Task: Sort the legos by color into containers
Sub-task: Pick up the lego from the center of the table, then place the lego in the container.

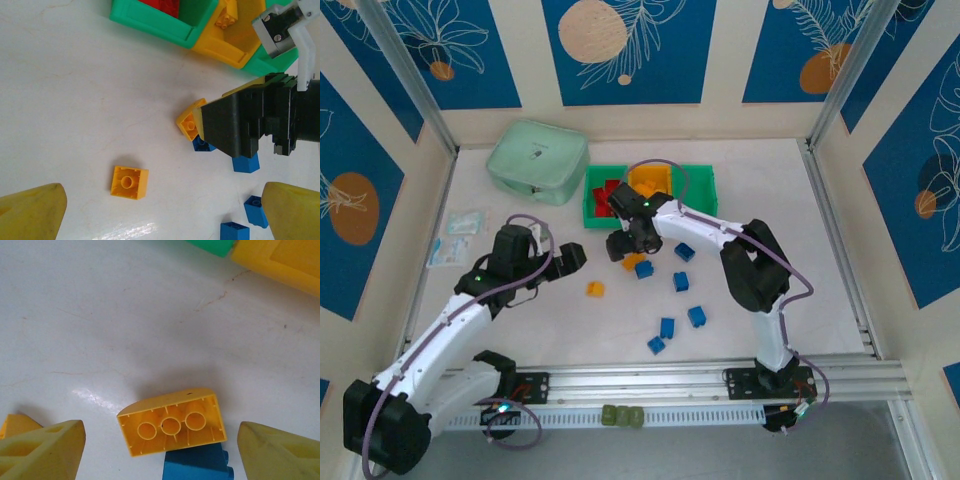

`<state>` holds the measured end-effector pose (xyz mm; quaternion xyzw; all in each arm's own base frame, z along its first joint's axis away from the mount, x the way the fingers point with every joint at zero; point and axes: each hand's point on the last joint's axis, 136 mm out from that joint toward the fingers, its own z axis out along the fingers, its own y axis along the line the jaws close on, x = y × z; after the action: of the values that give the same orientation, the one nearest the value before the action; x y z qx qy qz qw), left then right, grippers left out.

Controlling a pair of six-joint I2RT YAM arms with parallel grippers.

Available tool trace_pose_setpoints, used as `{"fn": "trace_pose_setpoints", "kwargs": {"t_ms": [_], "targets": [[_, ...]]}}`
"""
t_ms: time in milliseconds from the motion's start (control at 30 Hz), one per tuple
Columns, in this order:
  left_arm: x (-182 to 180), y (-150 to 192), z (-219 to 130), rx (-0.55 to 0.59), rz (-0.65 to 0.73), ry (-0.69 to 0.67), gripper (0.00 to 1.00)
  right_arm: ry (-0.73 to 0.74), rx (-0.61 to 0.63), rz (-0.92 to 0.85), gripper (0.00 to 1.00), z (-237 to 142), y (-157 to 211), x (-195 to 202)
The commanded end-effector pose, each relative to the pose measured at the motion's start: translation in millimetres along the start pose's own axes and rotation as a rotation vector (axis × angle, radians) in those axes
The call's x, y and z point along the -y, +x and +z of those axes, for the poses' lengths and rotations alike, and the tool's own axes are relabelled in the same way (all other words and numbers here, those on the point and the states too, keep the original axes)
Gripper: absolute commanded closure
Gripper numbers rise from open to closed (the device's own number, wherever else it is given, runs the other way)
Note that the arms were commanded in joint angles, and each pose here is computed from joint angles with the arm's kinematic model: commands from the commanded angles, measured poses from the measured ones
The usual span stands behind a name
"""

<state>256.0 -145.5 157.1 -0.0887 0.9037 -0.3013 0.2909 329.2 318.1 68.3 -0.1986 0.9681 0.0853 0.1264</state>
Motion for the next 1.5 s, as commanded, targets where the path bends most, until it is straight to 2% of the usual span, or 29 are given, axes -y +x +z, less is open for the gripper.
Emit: {"fn": "trace_pose_setpoints", "kwargs": {"t_ms": [0,367,733,867,1100,1300,1467], "targets": [[-10,3,-1,0.006,-0.017,-0.039,0.01,0.013,-0.057,-0.027,0.18,17,12,2],[-9,2,2,0.002,-0.020,-0.037,0.01,0.023,-0.111,-0.029,0.18,42,17,6],[-2,-1,2,0.005,-0.021,-0.006,0.01,-0.009,-0.085,-0.009,0.36,31,14,5],[4,-3,3,-0.007,-0.018,0.008,0.01,-0.036,-0.049,0.018,0.38,12,6,7],[17,-13,5,0.004,-0.002,0.055,0.01,-0.053,0.030,0.061,0.38,-16,-19,22],[29,-26,15,-0.002,0.023,0.081,0.01,-0.016,0.104,0.110,0.38,-32,-63,52],[39,-40,22,0.016,0.038,0.098,0.01,0.026,0.154,0.157,0.37,-27,-98,81]]}}
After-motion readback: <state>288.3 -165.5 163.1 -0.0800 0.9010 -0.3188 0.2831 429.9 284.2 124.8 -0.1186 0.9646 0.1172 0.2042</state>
